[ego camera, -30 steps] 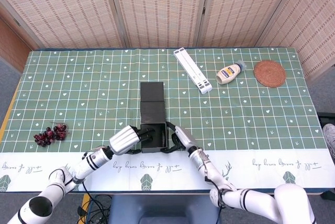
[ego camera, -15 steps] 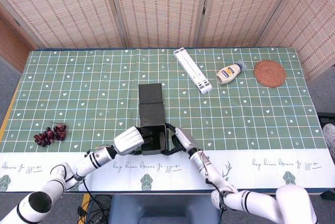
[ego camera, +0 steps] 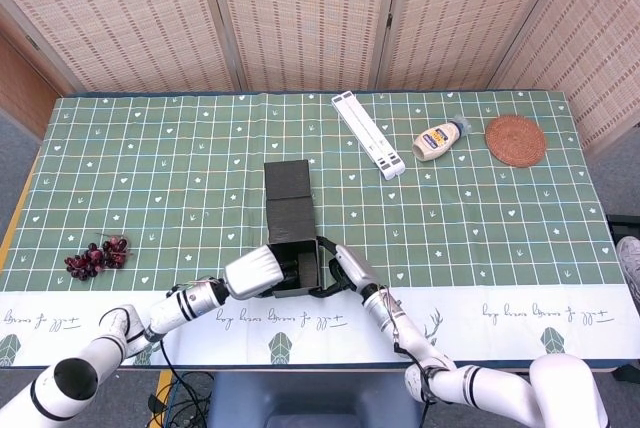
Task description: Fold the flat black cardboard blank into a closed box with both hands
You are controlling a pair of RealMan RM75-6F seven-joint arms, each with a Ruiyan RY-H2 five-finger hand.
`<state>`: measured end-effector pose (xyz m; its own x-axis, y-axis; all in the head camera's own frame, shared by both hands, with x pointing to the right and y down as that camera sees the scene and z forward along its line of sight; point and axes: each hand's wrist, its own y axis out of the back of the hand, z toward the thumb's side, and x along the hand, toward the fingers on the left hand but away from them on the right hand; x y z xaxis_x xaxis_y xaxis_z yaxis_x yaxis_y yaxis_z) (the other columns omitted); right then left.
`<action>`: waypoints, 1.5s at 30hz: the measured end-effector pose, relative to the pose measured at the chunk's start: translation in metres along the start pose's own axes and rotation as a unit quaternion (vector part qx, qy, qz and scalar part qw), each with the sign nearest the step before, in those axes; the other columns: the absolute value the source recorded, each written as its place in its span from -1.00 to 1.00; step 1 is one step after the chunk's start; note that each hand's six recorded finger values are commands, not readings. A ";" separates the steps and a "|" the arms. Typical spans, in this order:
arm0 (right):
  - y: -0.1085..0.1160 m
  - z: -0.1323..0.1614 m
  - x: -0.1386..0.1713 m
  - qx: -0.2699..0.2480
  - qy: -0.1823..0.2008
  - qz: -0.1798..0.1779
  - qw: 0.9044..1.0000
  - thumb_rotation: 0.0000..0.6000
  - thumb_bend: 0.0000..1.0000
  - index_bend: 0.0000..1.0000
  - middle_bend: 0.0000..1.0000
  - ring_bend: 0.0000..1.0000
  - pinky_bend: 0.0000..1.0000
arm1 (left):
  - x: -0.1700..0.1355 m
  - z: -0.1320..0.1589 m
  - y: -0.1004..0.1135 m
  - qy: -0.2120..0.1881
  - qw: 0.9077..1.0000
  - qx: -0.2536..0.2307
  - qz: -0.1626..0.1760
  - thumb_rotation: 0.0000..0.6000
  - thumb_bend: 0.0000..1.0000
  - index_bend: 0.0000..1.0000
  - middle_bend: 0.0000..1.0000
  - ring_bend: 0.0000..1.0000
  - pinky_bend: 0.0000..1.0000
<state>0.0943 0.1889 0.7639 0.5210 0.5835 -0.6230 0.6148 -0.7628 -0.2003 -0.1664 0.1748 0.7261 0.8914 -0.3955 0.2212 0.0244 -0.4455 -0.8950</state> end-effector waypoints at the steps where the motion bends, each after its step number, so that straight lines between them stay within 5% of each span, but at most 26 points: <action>1: 0.000 0.000 0.000 0.000 0.000 0.000 1.000 1.00 -0.43 -0.32 -0.05 0.67 1.00 | 0.000 0.000 0.000 0.000 1.000 0.000 0.000 1.00 -0.87 0.13 0.01 0.00 0.49; 45: -0.004 -0.004 0.001 -0.003 -0.004 0.004 1.000 1.00 -0.43 -0.32 -0.05 0.67 1.00 | 0.002 0.003 0.003 -0.020 1.000 0.009 0.009 1.00 -0.87 0.42 0.36 0.13 0.49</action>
<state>0.0947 0.1935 0.7666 0.5215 0.5757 -0.6298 0.6149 -0.7653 -0.1904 -0.1631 0.1751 0.7221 0.9089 -0.3715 0.1896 0.0155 -0.4241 -0.9055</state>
